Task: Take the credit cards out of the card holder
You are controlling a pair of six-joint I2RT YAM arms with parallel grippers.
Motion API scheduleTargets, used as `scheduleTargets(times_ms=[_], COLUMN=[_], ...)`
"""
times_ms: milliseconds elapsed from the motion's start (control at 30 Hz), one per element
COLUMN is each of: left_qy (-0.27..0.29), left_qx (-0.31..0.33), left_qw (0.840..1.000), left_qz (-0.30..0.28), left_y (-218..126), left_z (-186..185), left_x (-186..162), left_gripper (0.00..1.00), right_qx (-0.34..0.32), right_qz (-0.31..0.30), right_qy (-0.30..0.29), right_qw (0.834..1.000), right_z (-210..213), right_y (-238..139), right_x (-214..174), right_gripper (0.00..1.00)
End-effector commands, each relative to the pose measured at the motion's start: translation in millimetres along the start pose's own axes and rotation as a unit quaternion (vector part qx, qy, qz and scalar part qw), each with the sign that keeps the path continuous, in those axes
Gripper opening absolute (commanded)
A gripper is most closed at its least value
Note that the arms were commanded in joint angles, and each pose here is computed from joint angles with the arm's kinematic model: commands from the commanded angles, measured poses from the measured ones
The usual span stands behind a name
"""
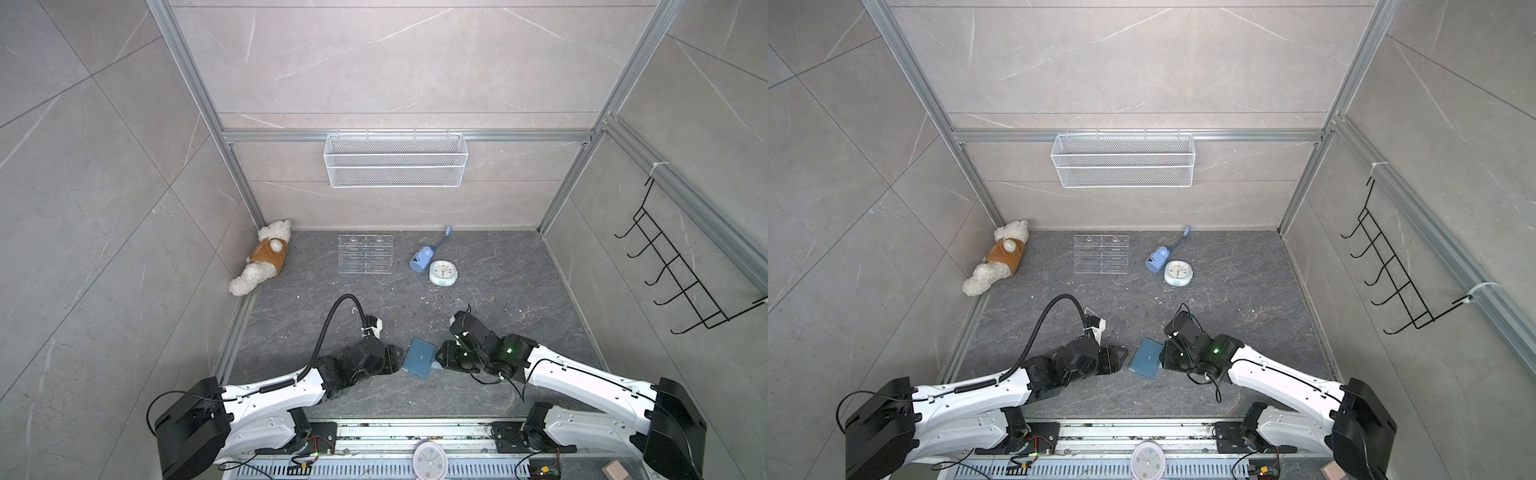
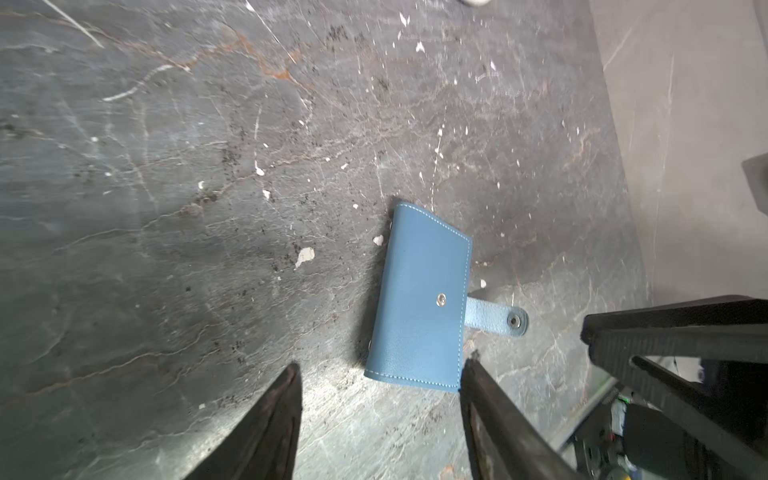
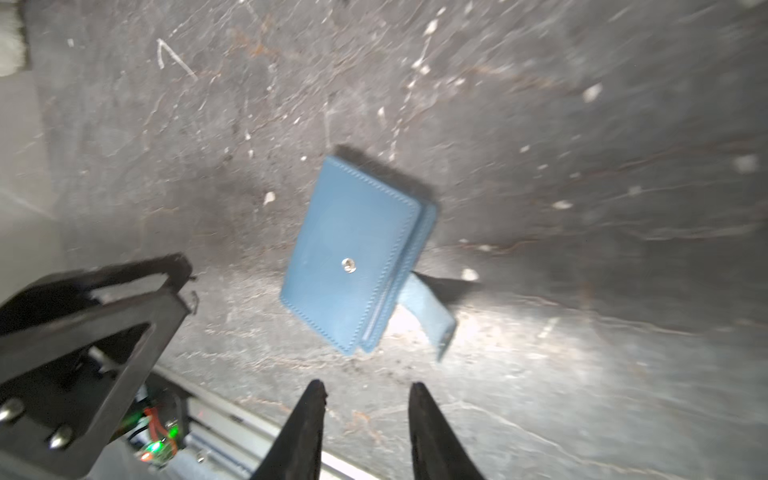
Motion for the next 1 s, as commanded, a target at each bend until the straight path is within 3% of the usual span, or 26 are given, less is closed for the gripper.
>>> scheduleTargets(times_ms=[0, 333, 967], left_qy=[-0.017, -0.04, -0.046], left_qx=[-0.021, 0.002, 0.011], left_qw=[0.998, 0.994, 0.992], left_qz=[0.052, 0.101, 0.118], left_y=[8.0, 32.4, 42.9], left_z=[-7.6, 3.5, 10.4], left_x=[-0.8, -19.5, -32.9], left_gripper=[0.5, 0.35, 0.28], right_qx=[0.045, 0.059, 0.051], right_qz=[0.024, 0.039, 0.038], right_qy=[0.025, 0.048, 0.07], right_qw=[0.998, 0.996, 0.996], right_z=[4.8, 2.0, -9.1], right_y=[18.7, 59.3, 70.9], right_x=[-5.8, -9.4, -13.1], right_gripper=[0.38, 0.42, 0.46])
Point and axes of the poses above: each gripper's point midway between its finger pads, its own y axis out along the fingers, its own z axis along the line the jaws close on, x = y × z, the point moved 6 cm from there along -y, back along the fingers, and after that the axes turned 3 degrees about y, right-handed, at the moved point
